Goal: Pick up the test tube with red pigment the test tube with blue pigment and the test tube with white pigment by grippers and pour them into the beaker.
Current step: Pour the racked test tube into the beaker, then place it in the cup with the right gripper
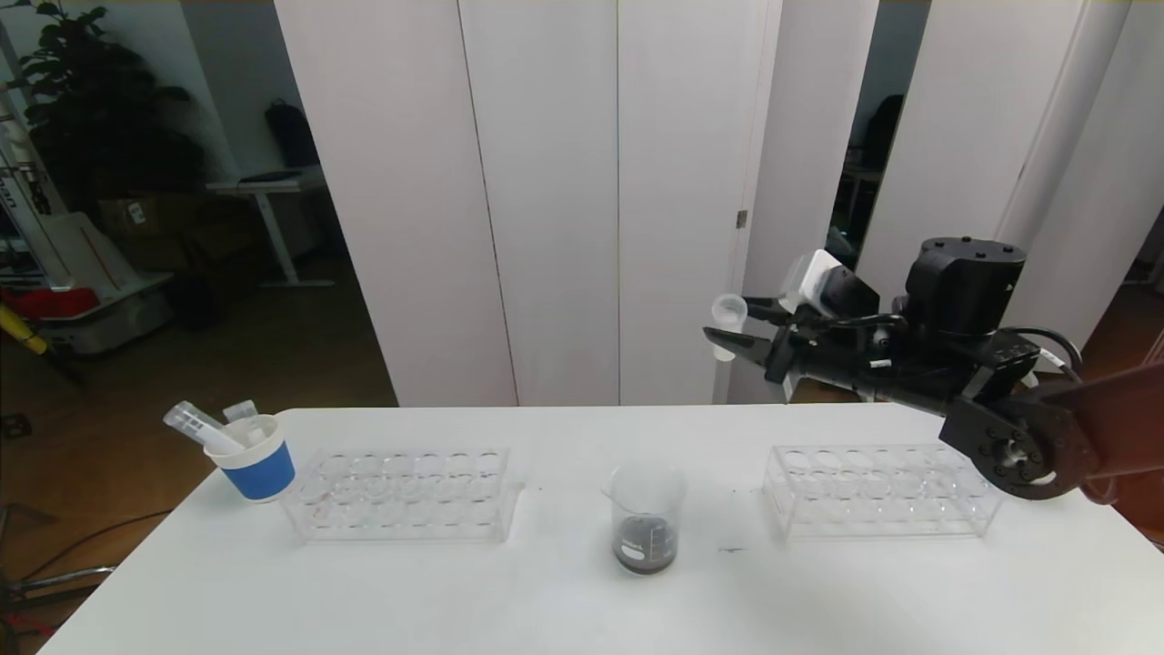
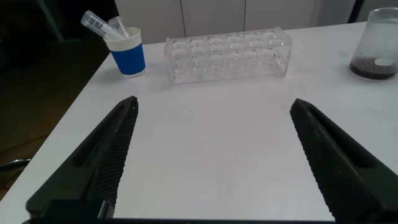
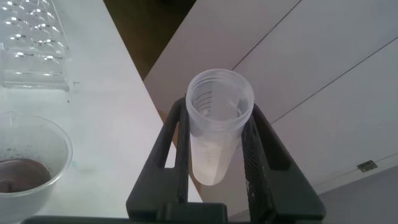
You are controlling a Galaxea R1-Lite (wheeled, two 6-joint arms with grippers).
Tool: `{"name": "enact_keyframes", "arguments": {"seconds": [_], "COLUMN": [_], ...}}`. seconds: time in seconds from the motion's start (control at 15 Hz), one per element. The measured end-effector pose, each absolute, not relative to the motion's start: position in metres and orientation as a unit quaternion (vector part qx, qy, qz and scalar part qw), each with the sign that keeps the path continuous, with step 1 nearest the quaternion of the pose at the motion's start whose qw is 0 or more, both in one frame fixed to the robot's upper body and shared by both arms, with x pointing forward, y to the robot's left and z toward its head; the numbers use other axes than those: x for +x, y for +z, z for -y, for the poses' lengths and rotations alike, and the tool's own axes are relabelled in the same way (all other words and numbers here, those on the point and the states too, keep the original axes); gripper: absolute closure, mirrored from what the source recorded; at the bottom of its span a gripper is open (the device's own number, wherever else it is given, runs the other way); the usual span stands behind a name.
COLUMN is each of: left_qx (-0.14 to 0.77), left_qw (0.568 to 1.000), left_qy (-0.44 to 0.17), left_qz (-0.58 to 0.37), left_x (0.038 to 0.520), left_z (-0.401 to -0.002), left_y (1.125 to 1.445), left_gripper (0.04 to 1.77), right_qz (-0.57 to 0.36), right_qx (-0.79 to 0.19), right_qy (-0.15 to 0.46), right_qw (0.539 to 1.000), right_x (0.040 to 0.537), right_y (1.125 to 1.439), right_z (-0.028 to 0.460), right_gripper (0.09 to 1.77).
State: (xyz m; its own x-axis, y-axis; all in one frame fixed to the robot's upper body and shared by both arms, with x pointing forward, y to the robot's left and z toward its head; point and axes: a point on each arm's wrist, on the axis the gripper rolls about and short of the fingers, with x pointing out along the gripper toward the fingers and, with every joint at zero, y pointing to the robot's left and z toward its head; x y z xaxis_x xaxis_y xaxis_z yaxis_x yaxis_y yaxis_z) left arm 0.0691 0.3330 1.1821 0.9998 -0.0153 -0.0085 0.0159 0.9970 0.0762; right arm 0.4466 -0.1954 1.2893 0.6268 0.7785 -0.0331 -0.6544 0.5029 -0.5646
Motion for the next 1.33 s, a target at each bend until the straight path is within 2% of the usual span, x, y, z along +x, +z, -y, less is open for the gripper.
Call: {"name": "enact_keyframes", "arguments": {"seconds": [0.27, 0.6, 1.33], "left_qx": [0.038, 0.038, 0.038], "left_qw": [0.999, 0.999, 0.999], "left_qy": [-0.008, -0.008, -0.008], "left_qz": [-0.004, -0.004, -0.004], "left_x": [0.069, 0.069, 0.069], "left_z": [-0.333, -0.333, -0.333], "left_y": [1.182, 1.182, 1.182], "left_gripper": [0.06, 0.06, 0.06], "right_qz": [0.137, 0.164, 0.245], "right_qx": [-0.272, -0.314, -0.426], "right_qy": [0.431, 0.430, 0.452], "right_qw": [0.849, 0.830, 0.745], "right_x": [0.434, 0.428, 0.438], "right_y": [1.280, 1.270, 1.254], "right_z": [0.182, 0.180, 0.169], "right_gripper": [1.28, 1.28, 1.28]}}
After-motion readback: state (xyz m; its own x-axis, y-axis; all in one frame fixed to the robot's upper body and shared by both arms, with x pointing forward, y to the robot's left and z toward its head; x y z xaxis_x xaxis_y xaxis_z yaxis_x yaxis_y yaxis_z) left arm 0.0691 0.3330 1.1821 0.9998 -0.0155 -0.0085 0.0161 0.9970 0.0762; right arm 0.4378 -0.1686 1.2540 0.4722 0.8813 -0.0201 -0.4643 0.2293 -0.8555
